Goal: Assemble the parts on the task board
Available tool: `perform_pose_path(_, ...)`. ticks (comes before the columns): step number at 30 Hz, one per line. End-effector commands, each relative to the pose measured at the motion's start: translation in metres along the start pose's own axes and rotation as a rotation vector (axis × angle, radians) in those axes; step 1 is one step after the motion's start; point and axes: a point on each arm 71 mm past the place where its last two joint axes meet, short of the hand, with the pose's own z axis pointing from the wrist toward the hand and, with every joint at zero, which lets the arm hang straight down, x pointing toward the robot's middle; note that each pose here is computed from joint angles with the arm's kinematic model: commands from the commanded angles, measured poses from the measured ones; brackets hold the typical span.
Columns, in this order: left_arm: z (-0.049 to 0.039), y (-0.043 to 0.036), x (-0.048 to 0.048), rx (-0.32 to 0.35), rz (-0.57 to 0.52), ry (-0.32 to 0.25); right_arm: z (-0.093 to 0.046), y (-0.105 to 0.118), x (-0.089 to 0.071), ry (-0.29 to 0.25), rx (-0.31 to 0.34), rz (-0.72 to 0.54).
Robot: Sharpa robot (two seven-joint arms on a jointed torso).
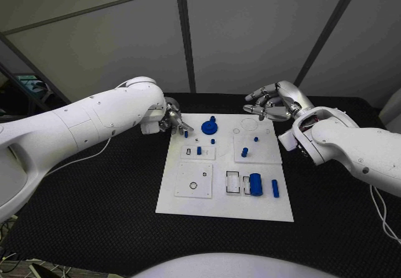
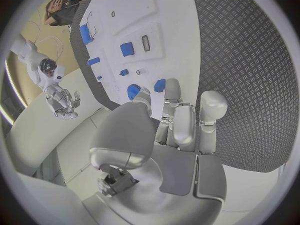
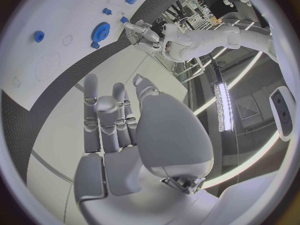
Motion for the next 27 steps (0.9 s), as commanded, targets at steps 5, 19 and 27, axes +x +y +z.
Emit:
perform_pose_path(5,0.0012,-0.0017,-0.0003,0.004,0.01,0.002,0.0006,0.0015,0.0004,0.005,-0.007,0.003)
perform_pose_path(19,0.0027,-0.0046,0.0015,0.014,0.016,0.013,0.0007,0.0018,0.0008,0.007,-0.007,0.003)
perform_pose_path(27,0.003,-0.0038,0.0019,0.012,0.019,0.018,0.0007,0.0017,0.0009,0.008,-0.005,0.003)
